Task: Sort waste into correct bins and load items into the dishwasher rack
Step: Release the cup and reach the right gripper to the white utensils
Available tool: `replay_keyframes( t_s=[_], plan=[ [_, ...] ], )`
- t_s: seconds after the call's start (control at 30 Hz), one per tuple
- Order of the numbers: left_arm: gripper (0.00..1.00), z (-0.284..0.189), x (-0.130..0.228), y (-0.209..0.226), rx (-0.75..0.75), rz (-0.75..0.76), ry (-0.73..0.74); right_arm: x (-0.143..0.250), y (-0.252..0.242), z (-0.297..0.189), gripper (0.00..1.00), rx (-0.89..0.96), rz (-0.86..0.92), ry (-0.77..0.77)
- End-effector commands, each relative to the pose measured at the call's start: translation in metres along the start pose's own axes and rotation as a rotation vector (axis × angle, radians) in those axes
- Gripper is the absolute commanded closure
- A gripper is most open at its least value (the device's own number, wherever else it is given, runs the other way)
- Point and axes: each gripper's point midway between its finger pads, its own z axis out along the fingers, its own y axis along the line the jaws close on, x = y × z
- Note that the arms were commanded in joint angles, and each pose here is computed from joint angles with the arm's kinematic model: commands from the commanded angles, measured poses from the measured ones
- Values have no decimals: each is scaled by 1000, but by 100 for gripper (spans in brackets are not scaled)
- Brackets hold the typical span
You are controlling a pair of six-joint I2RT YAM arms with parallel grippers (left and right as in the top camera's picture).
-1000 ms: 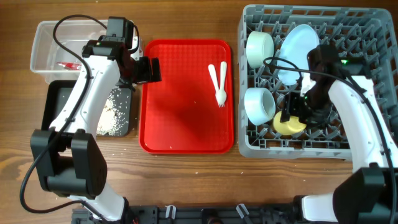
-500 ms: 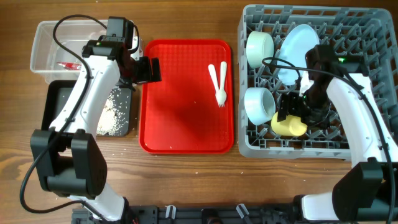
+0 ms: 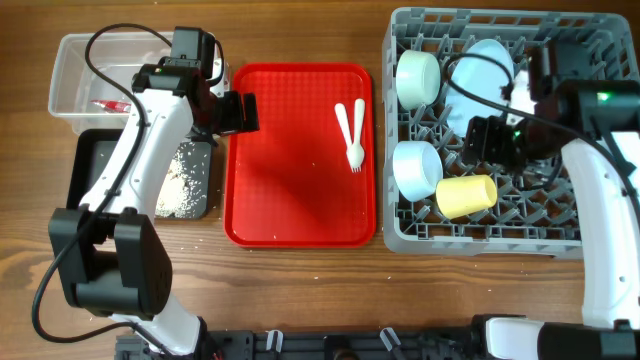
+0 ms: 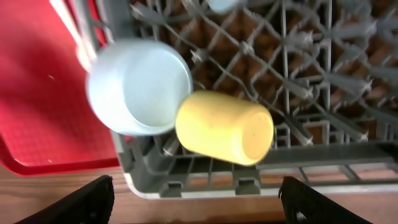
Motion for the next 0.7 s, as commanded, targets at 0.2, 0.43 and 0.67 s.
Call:
replay_keyframes(
  t_s=[0.2, 0.43, 0.67],
  plan=[
    [0, -5, -3, 0, -8, -26, -15, -25, 62, -17, 15, -183, -177, -148],
    [0, -9, -10, 18, -17, -159, -33, -48, 140, -27, 24, -271, -304, -337],
    [0, -19, -8, 66, 28, -345, -4, -64, 194, 0, 26, -306, -328, -333]
  ],
)
